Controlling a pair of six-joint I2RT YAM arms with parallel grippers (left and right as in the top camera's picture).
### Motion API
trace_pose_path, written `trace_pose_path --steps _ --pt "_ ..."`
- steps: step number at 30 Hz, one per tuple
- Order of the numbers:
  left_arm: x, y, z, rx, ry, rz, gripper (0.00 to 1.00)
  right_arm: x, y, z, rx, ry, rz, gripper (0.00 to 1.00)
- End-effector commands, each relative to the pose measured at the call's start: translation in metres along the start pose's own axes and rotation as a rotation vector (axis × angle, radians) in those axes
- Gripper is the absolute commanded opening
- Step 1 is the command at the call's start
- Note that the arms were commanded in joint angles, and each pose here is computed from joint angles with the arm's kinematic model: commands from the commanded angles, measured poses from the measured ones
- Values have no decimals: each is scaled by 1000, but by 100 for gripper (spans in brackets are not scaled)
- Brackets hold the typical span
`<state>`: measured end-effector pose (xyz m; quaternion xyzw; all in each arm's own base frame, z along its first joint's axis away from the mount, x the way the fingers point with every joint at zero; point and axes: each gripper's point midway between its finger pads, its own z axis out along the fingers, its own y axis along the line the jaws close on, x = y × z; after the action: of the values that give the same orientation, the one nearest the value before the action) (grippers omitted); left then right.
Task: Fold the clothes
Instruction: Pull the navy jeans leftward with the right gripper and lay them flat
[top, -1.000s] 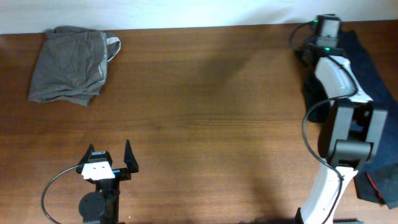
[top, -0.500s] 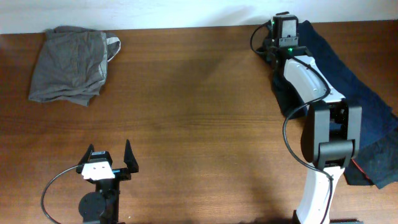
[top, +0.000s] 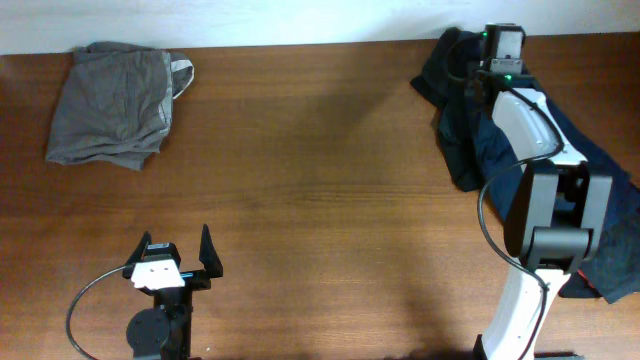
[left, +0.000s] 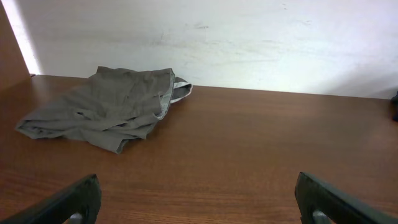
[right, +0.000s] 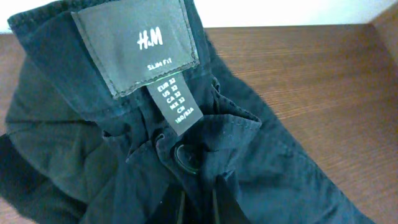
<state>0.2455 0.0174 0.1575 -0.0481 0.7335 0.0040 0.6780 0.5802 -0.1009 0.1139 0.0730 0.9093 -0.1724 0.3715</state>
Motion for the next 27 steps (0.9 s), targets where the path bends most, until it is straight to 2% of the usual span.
trace_pose_path --steps 1,8,13,16,20,23,24,27 --pt "2 -1 0 11 1 16 99 -45 -4 -39 -23 -118 77 4" --pt "2 -1 0 11 1 16 99 -92 30 -110 -108 -264 62 4" --pt "2 -1 0 11 1 16 99 -104 71 -163 -192 -315 15 4" --pt "2 -1 0 11 1 16 99 -93 107 -177 -285 -289 -38 4" --pt "2 -1 0 11 1 16 99 -55 171 -192 -499 -182 -142 4" --pt "2 -1 0 11 1 16 99 -28 211 -202 -642 -93 -145 4" --pt "2 -1 0 11 1 16 99 -10 238 -208 -734 -30 -140 4" --pt "2 -1 0 11 1 16 99 15 276 -215 -844 45 -136 4"
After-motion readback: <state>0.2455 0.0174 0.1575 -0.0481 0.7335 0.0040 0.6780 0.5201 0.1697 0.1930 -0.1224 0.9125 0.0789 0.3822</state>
